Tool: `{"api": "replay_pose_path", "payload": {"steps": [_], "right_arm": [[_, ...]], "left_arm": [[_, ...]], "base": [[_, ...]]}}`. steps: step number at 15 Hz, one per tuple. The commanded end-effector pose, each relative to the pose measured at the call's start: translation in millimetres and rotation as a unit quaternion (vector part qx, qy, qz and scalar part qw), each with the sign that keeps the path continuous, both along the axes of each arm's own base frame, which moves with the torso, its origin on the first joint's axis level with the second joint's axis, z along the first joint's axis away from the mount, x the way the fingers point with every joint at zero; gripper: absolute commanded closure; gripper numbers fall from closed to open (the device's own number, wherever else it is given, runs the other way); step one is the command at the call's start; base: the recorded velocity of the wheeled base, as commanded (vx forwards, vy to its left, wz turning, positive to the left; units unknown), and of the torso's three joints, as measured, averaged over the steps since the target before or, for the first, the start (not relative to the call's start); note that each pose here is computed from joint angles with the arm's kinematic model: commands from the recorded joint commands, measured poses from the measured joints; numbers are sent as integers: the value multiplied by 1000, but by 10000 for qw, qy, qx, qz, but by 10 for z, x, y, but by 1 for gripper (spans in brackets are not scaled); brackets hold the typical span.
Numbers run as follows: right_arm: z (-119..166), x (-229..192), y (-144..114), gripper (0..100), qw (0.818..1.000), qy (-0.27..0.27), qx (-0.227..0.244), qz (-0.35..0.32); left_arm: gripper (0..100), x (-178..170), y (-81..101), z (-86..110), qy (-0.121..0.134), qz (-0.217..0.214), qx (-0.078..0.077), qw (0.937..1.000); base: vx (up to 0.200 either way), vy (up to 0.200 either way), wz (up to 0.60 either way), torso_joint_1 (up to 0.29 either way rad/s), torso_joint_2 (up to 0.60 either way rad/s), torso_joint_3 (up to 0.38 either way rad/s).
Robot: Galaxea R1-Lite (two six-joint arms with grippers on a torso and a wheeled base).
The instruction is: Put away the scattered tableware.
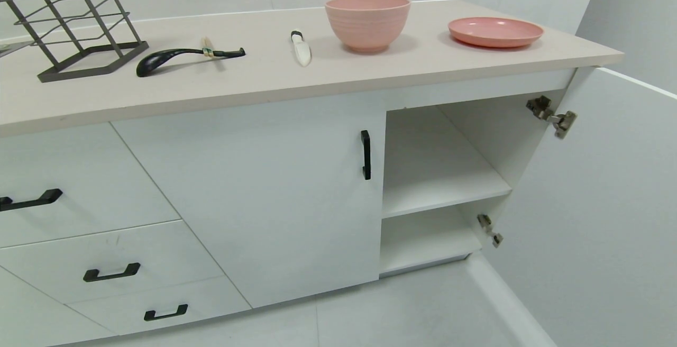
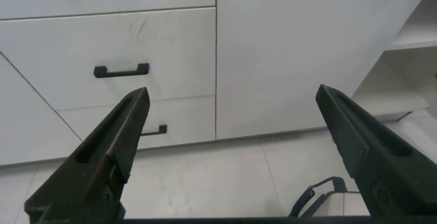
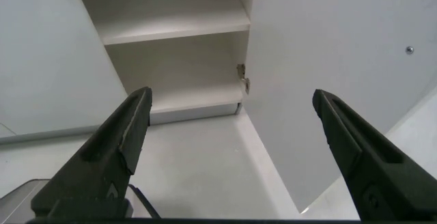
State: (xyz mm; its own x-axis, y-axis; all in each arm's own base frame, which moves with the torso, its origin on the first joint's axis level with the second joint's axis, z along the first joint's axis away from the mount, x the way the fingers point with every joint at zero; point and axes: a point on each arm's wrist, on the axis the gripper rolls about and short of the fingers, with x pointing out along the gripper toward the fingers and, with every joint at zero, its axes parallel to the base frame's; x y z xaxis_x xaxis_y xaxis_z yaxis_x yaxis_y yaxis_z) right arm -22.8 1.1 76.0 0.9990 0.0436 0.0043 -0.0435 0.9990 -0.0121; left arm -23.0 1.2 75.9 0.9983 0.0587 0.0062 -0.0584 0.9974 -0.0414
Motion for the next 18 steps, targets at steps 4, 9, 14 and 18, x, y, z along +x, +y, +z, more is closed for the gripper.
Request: {"api": "replay_pose_path", "payload": {"steps": [4,9,14,18], "right_arm": [[0,0,0,0,10000,-2,-2,4],[0,0,0,0,10000,-2,-2,4],[0,0,0,0,10000,-2,-2,4],[0,0,0,0,10000,-2,-2,4]], "left_arm": [[0,1,0,1,7,5,-17,10000],[0,1,0,1,5,21,-40,10000],[0,1,0,1,5,13,-40,10000],[0,1,0,1,5,13,-40,10000]], "base": [[0,-100,0,2,2,0],[0,0,0,0,0,0],[200,-80,0,-1,5,5],[0,0,0,0,0,0]]}}
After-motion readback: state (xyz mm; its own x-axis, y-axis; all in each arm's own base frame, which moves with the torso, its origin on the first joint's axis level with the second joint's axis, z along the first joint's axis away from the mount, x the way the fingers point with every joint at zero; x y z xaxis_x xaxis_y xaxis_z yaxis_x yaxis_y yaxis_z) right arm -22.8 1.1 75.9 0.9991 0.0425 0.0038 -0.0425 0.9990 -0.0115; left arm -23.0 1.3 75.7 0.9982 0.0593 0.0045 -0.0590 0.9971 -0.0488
